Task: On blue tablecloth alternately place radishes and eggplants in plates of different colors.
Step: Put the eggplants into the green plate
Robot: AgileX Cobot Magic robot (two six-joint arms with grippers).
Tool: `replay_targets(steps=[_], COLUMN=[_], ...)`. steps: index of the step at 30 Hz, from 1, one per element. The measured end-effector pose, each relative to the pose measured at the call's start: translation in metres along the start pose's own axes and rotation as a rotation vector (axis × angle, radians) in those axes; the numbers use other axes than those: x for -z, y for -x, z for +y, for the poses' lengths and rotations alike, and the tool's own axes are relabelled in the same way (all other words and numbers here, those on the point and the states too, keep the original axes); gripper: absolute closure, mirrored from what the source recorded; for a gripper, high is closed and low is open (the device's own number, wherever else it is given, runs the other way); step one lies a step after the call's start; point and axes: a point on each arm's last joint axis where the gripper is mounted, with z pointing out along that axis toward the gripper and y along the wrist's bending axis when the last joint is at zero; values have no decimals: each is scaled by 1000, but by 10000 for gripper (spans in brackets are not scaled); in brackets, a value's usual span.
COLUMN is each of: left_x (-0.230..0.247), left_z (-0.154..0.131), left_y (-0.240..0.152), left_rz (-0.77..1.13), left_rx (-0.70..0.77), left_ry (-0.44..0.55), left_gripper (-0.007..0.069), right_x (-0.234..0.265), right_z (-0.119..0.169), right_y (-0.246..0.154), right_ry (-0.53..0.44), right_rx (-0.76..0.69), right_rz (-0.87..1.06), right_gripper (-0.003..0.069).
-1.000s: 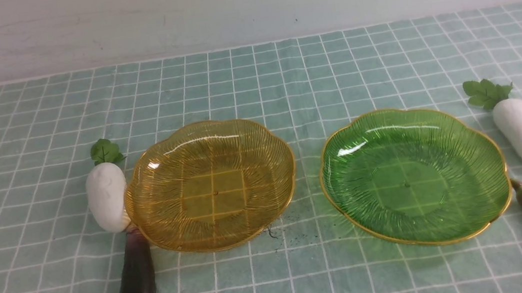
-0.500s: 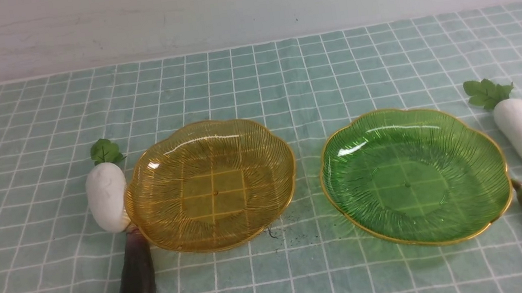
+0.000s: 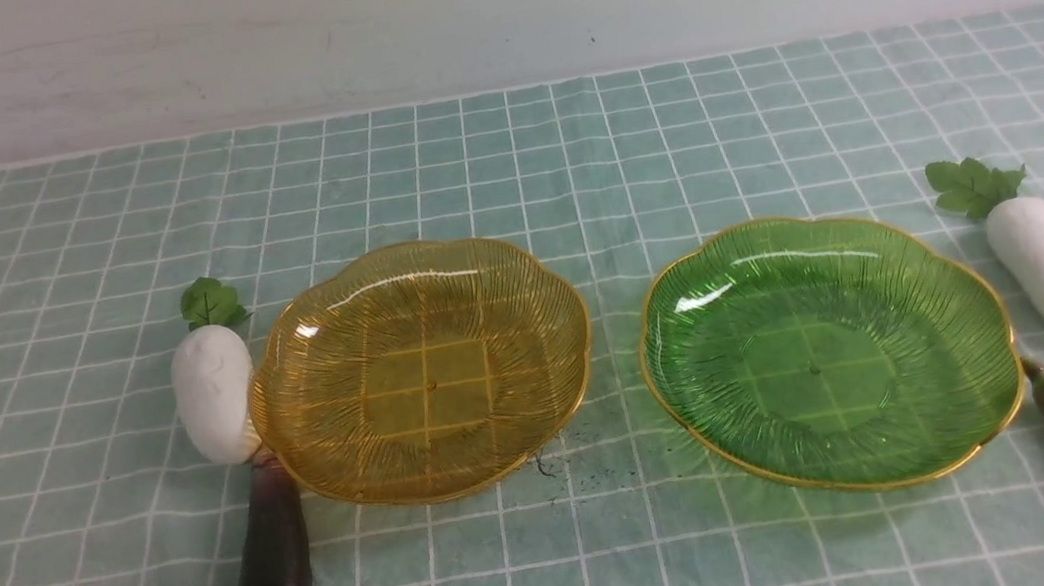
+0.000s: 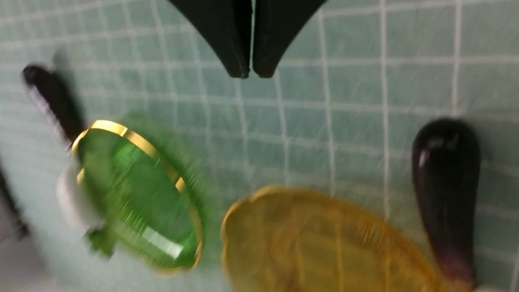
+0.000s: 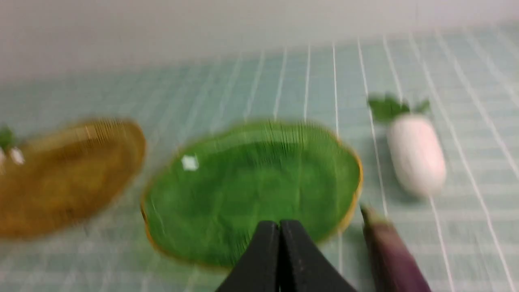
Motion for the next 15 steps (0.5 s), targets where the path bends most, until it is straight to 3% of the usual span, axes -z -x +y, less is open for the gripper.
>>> replay_targets(steps=[3, 6, 13, 15], left_x=[-20, -35, -45, -46], left_z=[7, 13, 19, 19], left_y=[5, 8, 10, 11], left_rz=[212, 317, 362, 352], left_rx=[-18, -22, -30, -35], left_ry=[40, 51, 61, 62], left_gripper=[633, 633, 632, 632], right_x=[-31, -56, -101, -116], right_z=[-12, -20, -33, -37], right_y=[4, 9, 18, 16], right_ry=[-53, -88, -134, -144], right_rx=[-26, -79, -102, -107], right_rz=[252, 353, 449, 469], right_gripper=[674, 674, 631, 572])
